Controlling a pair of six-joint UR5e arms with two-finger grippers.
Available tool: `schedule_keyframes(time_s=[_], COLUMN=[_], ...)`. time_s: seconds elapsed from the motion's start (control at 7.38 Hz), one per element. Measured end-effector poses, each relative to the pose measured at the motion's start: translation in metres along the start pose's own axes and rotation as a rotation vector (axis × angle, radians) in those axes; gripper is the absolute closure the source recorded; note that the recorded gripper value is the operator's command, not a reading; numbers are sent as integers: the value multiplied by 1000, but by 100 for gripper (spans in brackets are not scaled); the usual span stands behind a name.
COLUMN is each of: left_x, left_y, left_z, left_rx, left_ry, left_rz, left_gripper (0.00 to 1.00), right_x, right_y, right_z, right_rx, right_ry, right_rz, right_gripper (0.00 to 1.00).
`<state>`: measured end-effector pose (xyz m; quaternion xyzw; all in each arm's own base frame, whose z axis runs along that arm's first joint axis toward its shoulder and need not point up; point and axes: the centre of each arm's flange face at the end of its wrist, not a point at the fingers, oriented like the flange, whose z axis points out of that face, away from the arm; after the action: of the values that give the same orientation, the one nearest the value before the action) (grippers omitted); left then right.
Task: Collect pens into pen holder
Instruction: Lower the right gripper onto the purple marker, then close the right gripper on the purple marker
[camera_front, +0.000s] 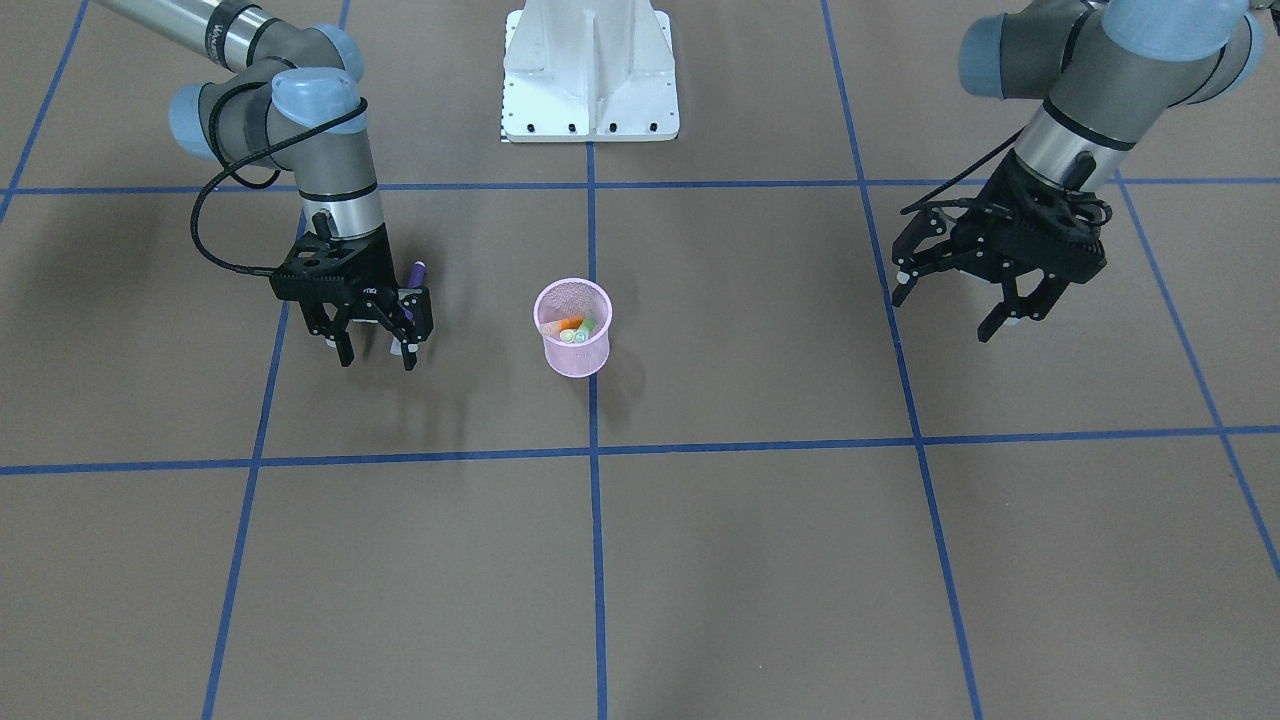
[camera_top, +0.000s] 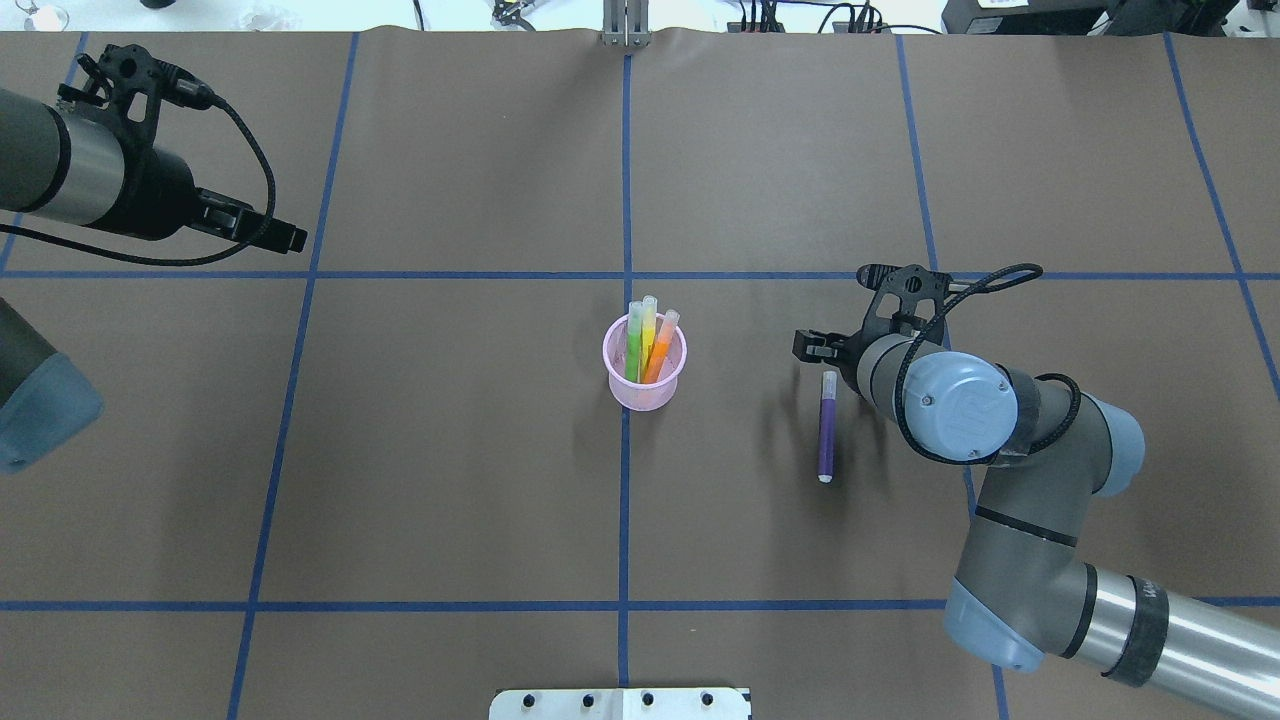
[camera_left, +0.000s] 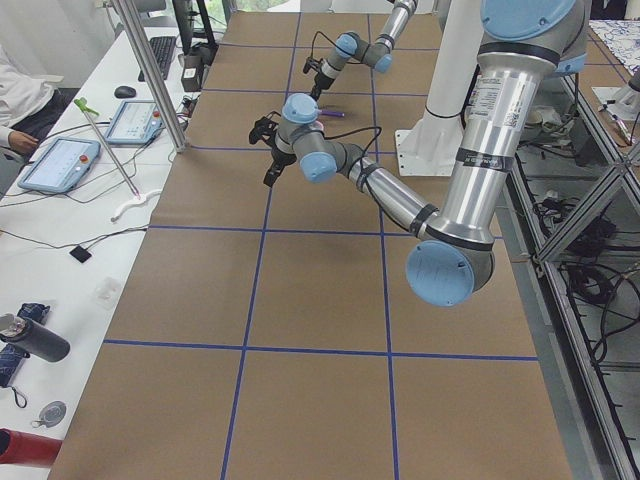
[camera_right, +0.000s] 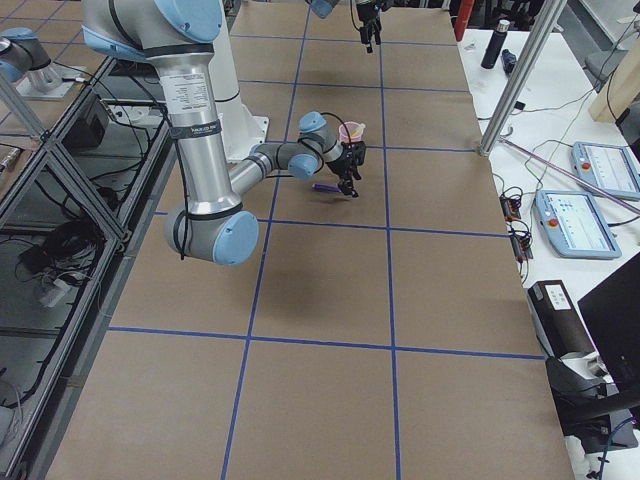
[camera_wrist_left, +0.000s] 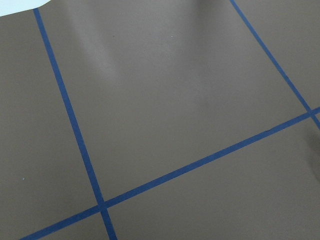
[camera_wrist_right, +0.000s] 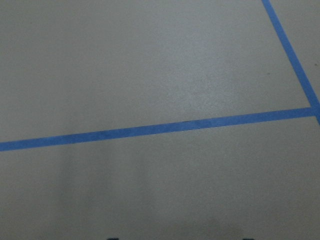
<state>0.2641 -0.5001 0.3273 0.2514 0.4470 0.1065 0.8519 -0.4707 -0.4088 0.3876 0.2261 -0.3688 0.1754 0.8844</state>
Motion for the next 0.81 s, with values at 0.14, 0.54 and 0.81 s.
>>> schedule_keyframes(time_s=[0.14,0.54,0.81], left_x=[0,1,1], left_y=[-1,-1,-2], left_z=[1,1,2], left_rx=[11,23,22], left_ry=[-13,-26,-26], left_rz=[3,5,7], left_gripper=[0,0,0], right_x=[2,-6,-12], right_y=[6,23,38], right_z=[2,0,-1], right_rx=[12,25,34], right_ry=[8,36,45], right_rz=[15,57,60], right_gripper=[34,37,44])
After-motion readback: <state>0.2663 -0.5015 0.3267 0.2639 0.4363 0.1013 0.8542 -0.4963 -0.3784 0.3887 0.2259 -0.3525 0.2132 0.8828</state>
